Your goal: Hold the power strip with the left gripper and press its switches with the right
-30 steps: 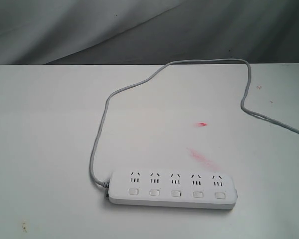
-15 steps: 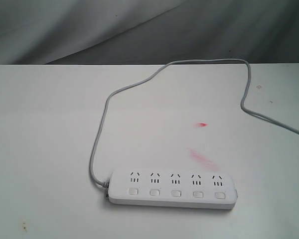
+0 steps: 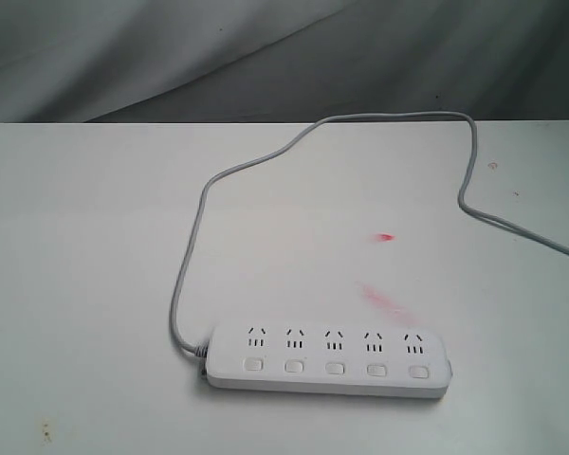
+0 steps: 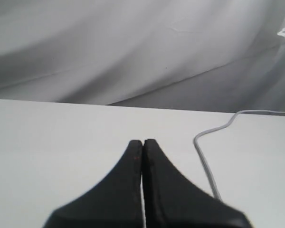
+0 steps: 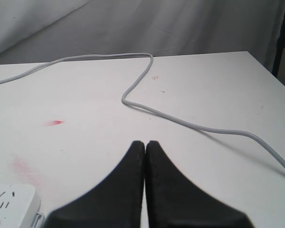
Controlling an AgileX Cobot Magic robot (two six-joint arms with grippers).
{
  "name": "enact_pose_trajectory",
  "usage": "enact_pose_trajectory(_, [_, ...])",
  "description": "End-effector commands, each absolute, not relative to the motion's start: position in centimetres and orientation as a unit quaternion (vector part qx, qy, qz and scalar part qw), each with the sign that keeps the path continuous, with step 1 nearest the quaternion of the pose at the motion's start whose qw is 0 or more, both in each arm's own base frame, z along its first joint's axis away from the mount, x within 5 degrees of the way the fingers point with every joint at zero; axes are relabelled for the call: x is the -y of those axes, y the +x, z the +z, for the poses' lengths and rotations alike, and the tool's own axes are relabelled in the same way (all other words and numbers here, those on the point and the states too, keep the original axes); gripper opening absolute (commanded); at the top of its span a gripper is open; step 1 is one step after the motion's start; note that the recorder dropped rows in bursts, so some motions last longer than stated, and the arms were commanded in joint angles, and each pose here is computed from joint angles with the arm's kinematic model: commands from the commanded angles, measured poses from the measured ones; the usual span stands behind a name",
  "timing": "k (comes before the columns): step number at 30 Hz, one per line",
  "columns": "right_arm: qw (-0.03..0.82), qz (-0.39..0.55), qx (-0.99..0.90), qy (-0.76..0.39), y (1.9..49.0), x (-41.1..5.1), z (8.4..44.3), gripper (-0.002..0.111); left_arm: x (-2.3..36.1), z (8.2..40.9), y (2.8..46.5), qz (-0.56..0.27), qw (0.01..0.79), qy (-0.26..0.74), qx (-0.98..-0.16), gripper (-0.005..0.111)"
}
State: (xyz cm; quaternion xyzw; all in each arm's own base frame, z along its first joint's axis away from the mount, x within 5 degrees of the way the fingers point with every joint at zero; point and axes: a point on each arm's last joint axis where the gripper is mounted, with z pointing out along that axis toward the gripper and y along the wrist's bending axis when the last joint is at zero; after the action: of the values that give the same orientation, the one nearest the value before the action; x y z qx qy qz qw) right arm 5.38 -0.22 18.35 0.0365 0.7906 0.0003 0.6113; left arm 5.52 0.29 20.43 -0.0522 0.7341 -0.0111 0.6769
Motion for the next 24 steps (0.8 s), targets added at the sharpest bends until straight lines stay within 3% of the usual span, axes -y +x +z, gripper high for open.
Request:
enact_pose_trajectory(1, [0.615, 0.0, -0.788, 0.041, 5.36, 0.26, 18.3, 0.0, -0.31, 19.67, 5.6, -0.014, 0.673, -0.057, -0.737, 0.0])
enact_pose_trajectory(5, [0.615, 0.0, -0.788, 0.041, 5.36, 0.26, 18.3, 0.0, -0.3, 18.73, 5.46, -0.01, 0.633, -0.056, -0.772, 0.0])
enact_pose_trajectory(24, [0.615, 0.0, -0.788, 0.041, 5.36, 0.26, 18.3, 0.0, -0.3, 18.91, 5.49, -0.009, 0.641, -0.055, -0.765, 0.0])
